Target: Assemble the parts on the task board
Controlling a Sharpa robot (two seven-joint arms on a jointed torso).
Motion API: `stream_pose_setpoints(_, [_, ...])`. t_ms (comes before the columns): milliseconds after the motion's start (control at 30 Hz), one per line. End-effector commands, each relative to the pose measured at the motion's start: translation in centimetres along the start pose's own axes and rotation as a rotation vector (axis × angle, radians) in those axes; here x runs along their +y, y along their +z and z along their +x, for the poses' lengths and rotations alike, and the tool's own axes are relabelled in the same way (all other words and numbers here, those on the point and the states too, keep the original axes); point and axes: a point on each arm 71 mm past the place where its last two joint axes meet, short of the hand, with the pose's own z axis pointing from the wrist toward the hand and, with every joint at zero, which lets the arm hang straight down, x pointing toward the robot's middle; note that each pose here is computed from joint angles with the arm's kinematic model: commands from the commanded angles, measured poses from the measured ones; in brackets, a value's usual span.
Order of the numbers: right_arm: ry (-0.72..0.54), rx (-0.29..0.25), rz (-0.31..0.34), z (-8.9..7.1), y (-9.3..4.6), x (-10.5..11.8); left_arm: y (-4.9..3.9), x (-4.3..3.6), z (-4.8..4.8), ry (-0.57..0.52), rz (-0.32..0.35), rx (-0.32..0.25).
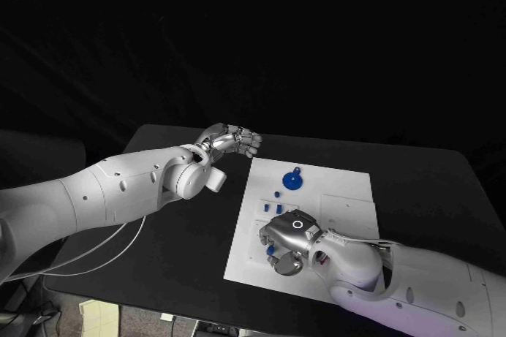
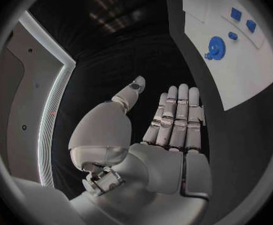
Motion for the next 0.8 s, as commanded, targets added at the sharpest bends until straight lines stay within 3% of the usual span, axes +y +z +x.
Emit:
stream_pose_setpoints(33, [-0.013, 0.035, -0.016, 0.24, 0.0, 0.16, 0.02, -0.13, 0.16, -0.009, 0.008, 0.012])
stream_pose_setpoints(800, [0.022, -0.053, 0.007, -0.32, -0.07, -0.21, 0.01, -0.11, 0.13, -0.009, 0.006, 0.011])
